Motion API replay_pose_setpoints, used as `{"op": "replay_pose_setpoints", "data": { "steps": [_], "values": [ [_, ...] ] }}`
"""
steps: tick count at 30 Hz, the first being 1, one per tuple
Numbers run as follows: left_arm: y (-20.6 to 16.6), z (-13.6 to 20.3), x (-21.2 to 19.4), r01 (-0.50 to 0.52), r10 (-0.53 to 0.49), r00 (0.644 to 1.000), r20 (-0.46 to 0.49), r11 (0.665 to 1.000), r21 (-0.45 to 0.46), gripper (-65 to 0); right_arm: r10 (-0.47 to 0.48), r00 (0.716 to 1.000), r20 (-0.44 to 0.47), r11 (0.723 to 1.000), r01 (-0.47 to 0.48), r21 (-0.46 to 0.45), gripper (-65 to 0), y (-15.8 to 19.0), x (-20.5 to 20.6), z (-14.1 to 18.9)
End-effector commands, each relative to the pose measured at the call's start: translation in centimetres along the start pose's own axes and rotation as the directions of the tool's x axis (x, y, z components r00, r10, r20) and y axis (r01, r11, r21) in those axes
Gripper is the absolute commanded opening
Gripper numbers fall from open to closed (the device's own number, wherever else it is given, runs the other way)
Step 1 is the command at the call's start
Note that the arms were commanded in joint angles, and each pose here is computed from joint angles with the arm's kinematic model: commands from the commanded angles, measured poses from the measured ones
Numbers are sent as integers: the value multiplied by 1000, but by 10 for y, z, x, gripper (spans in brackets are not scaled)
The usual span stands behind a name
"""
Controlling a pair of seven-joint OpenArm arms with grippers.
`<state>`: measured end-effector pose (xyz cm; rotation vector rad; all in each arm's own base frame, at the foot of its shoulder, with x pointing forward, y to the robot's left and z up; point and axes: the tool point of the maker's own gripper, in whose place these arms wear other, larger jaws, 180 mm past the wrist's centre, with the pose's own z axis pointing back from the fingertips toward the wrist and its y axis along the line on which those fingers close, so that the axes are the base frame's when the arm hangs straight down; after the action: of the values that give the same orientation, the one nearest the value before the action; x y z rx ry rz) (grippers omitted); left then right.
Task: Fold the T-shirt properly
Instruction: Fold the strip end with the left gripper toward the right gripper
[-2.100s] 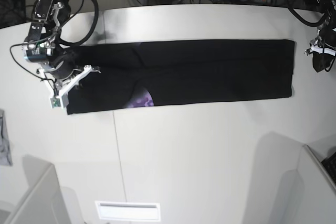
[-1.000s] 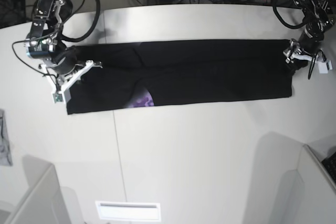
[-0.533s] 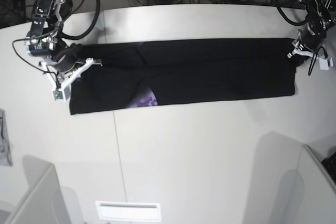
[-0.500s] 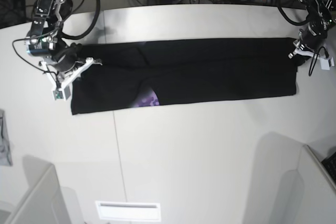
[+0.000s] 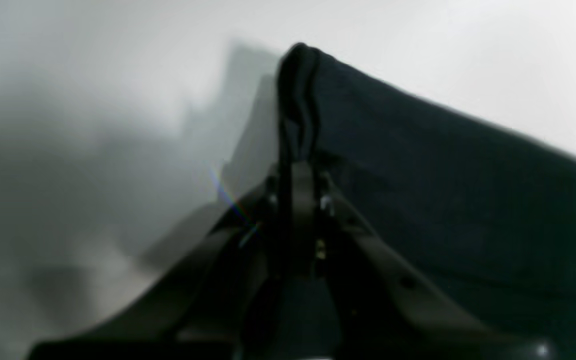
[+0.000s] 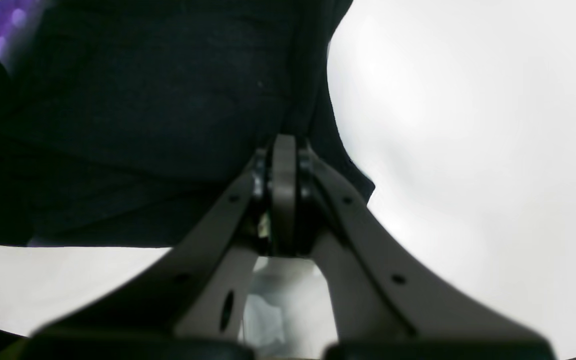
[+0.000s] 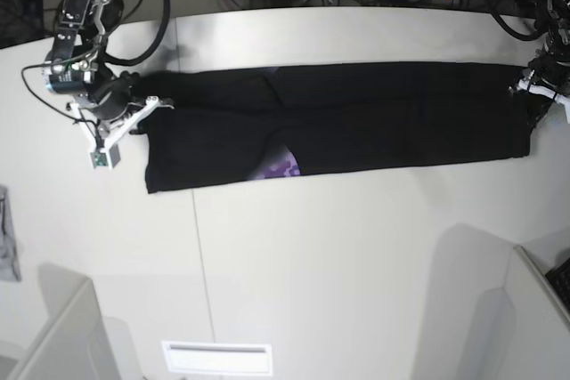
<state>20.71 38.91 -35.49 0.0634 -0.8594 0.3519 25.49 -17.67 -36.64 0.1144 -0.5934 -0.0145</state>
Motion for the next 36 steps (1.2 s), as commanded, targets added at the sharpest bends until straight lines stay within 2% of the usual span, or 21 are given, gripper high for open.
{"op": "replay_pose_setpoints", "data": {
  "steps": [1, 4, 7, 15, 25, 30, 36],
  "values": [
    [-6, 5, 11, 43, -43, 998, 43, 999, 12, -650, 2, 999, 51, 1000, -2, 6, -650, 2, 14, 4],
    [-18, 12, 12, 129, -132, 990, 45, 990, 64, -650, -8, 999, 53, 1000, 7, 14, -650, 5, 14, 4],
    [-33, 20, 16, 154, -160, 985, 73, 985, 76, -650, -16, 998, 53, 1000, 15, 26, -650, 10, 13, 3],
    [-106, 21, -2, 276, -272, 961, 56, 957, -94, -650, -18, 998, 56, 1000, 17, 24, -650, 10, 15, 3],
    [-176, 17, -39, 285, -293, 956, 16, 916, -283, -650, -19, 998, 55, 1000, 17, 24, -650, 9, 14, 3],
    [-196, 18, -47, 255, -266, 964, 12, 911, -324, -650, -17, 998, 56, 1000, 16, 25, -650, 10, 15, 3],
    [-229, 19, -53, 241, -257, 966, 12, 888, -390, -650, -17, 998, 58, 1000, 16, 25, -650, 10, 16, 3]
  ]
}}
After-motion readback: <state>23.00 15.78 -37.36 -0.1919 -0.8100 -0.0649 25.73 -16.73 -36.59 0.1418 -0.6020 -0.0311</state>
